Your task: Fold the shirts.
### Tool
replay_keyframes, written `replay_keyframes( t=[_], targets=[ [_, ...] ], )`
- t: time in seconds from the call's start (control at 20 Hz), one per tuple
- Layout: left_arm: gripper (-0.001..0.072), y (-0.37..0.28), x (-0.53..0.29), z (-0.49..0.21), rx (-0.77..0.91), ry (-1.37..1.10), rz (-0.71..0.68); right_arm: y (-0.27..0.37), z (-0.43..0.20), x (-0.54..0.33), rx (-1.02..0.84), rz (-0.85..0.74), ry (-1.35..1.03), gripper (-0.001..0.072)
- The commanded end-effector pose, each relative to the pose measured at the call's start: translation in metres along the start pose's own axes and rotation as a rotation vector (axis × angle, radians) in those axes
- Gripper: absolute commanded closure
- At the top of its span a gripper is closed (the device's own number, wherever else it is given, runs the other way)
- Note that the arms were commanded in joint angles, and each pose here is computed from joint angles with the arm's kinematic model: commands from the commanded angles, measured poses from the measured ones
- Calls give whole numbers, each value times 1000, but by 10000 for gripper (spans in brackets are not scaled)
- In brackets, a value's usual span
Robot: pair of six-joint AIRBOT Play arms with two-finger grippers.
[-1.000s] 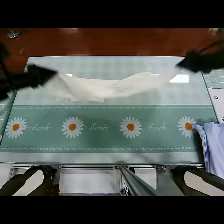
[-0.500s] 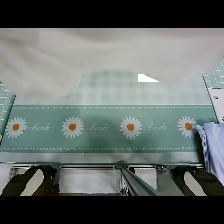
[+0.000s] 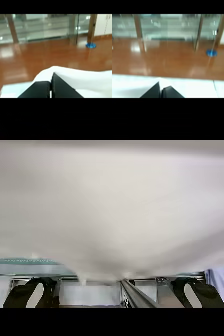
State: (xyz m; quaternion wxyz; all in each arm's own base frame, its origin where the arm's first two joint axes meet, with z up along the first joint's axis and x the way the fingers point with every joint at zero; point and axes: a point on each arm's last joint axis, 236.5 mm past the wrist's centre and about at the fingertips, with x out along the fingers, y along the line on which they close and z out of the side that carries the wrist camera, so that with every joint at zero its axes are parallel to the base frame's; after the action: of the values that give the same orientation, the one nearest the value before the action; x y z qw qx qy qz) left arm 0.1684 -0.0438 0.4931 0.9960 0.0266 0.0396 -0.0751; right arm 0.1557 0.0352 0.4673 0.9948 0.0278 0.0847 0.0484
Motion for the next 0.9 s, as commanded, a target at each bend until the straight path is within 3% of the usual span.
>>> replay_keyframes(
  t=[0.0, 0.25, 0.55, 0.85],
  targets=[
    [689, 23, 37, -63, -23, 209, 40, -8, -50, 24, 47, -5, 188, 672],
    [688, 30, 163, -197, -107, 538, 0, -24, -138, 130, 141, 35, 433, 672],
    [688, 30, 295, -302, -248, 659, -18, -49, -252, 287, 271, 81, 697, 672],
    [688, 39, 377, -376, -448, 653, 60, -71, -330, 427, 452, 85, 754, 673]
  ],
)
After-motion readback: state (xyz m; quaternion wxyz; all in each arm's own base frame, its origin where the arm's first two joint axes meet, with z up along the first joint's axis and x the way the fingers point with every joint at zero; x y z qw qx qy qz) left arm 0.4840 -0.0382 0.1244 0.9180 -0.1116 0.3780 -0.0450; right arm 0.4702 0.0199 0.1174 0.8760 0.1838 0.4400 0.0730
